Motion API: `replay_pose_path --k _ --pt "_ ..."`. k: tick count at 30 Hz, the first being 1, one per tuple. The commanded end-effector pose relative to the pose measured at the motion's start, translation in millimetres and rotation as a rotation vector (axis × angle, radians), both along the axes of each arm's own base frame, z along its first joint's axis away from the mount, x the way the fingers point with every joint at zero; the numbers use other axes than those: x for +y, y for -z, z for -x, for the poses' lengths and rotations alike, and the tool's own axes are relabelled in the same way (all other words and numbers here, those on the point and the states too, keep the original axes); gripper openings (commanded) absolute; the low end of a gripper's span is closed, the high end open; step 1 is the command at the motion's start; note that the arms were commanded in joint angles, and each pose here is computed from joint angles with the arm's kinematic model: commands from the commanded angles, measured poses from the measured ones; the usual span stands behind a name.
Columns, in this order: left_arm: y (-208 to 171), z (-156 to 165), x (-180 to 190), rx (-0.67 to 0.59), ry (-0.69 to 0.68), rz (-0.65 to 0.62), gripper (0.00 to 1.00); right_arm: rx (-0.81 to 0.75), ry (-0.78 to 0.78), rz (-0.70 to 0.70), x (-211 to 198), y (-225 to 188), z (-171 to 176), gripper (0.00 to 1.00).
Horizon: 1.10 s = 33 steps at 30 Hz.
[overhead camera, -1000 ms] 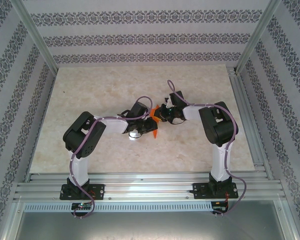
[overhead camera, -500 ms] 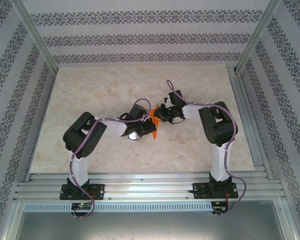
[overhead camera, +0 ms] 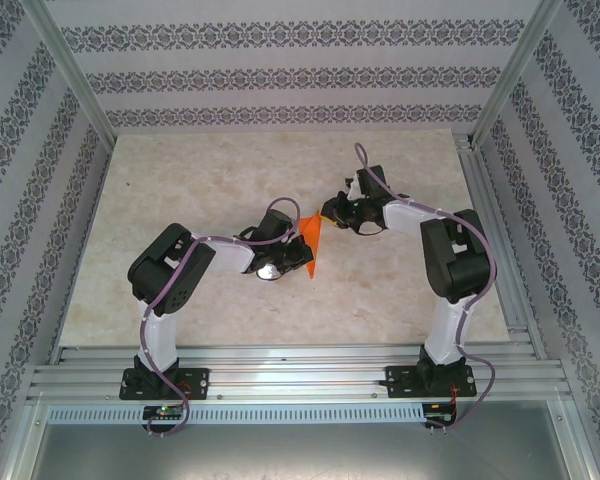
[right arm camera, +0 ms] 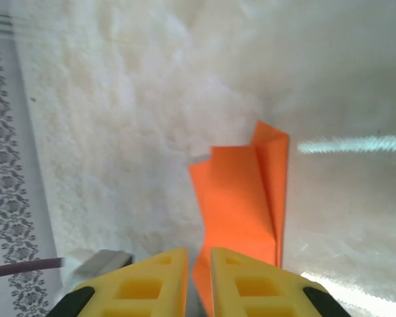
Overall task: Fold a paper plane with a square sheet of paper (fold left side to right side)
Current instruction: Fold the wing for the fifth time at the center of the table.
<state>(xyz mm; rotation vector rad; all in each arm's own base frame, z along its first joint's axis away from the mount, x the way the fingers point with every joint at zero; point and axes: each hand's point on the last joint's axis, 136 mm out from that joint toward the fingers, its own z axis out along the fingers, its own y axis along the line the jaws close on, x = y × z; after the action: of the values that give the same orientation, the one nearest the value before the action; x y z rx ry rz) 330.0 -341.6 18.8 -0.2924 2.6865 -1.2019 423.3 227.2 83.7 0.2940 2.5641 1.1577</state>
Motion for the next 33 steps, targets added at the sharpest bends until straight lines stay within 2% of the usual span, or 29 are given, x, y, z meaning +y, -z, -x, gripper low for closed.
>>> replay_pose_path --k 1,5,10,18,24,33 --pt "64.0 40.0 25.4 0.183 -0.006 -0.158 0.00 -0.037 -0.024 0.018 -2.2 -9.4 17.2 0.16" --pt "63.8 40.4 26.1 0.185 -0.003 -0.165 0.00 0.009 -0.031 -0.005 8.5 12.3 45.3 0.12" --pt "63.3 40.4 26.7 0.182 -0.001 -0.174 0.00 0.056 -0.066 -0.021 32.7 34.3 60.6 0.10" --pt "63.2 39.8 26.4 0.181 0.005 -0.185 0.00 0.105 -0.072 -0.012 43.1 59.0 59.6 0.10" --pt "64.1 40.6 27.0 0.184 0.005 -0.187 0.00 0.104 -0.076 0.055 35.8 75.3 52.7 0.10" --pt "66.2 42.9 27.6 0.190 0.008 -0.188 0.00 0.054 -0.081 0.128 22.5 75.0 27.2 0.10"
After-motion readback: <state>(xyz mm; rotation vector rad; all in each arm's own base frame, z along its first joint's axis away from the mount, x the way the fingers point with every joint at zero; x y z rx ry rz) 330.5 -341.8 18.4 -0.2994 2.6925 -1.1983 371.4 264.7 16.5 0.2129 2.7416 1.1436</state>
